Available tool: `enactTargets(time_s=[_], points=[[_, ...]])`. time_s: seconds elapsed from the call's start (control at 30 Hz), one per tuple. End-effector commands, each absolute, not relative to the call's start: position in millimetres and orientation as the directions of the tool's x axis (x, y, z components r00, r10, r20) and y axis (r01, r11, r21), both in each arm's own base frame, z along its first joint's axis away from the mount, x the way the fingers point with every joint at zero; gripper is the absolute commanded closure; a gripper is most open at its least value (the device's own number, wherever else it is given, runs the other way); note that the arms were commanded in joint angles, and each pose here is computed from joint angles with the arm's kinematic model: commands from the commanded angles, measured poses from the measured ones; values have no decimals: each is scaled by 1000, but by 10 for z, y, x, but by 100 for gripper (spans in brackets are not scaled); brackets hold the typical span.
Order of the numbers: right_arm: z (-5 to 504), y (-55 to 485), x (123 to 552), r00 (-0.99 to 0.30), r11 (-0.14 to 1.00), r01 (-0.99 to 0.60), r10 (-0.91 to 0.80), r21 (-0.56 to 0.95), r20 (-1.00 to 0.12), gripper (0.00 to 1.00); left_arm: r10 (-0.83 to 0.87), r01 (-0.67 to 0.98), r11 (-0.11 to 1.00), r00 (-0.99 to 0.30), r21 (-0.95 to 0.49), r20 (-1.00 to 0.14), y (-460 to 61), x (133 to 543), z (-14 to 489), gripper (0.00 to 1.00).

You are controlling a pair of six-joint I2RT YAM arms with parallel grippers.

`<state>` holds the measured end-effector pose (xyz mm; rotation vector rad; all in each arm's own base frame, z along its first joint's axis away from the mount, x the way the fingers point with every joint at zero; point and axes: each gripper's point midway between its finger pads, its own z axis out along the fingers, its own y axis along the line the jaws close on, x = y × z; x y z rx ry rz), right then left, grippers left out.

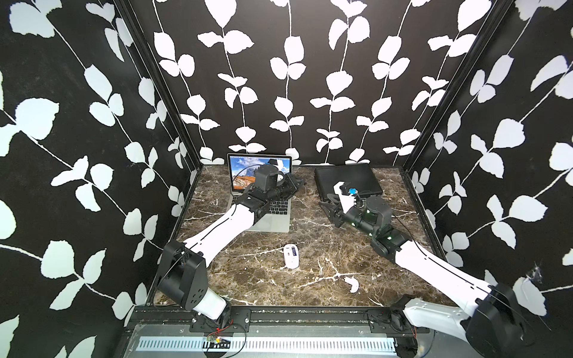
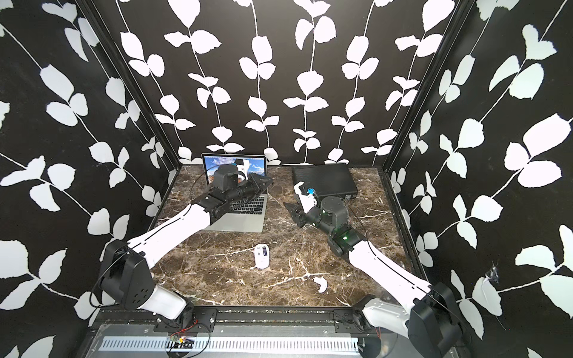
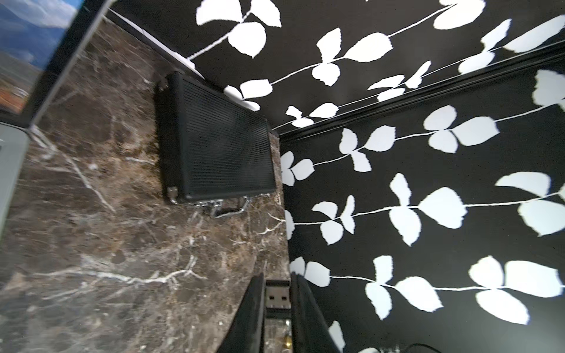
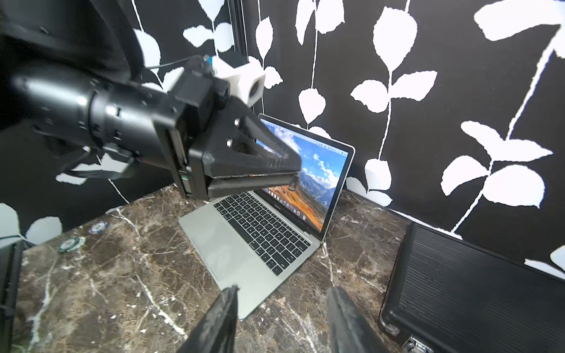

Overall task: Insert the wireless mouse receiver into the laptop
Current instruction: Pick up the USB plug at the center of the board.

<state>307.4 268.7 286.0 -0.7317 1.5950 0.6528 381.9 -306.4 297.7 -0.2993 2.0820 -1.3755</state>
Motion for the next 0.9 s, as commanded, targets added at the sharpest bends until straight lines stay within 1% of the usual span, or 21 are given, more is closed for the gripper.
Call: enactTargets(time_s=[0.0,0.17,0.33,0.4,0.53,0.6,0.67,0.87], points=[[3228,2766,3155,51,651,-755,-66,-82,-996,53,-563,161,312,-762,-936,-319,-3091,3739,3445,82],[3323,2846,3281,52,660,-749,-32,-60,-998,55,-578,141,257,-770,-956,-269,-3142,3698,3514,82],[3375,2895,3423,33,680,-733,-10,-31,-999,61,-587,137,243,-767,-960,-258,-3145,3661,3552,81],[3405,2936,3464,36,676,-736,-4,-30,-999,64,-588,140,238,-767,-961,-257,-3149,3643,3566,81],[3423,3005,3506,42,662,-749,-2,-33,-999,66,-595,135,214,-768,-967,-239,-3144,3627,3575,81],[3401,3005,3529,36,666,-745,-11,-34,-999,69,-590,137,213,-772,-967,-239,-3147,3611,3585,81],[3375,3020,3565,26,668,-743,-17,-31,-1000,69,-589,138,207,-773,-969,-236,-3148,3603,3595,81],[3402,3029,3628,14,663,-749,32,11,-999,68,-581,138,197,-781,-971,-229,-3163,3592,3593,82]])
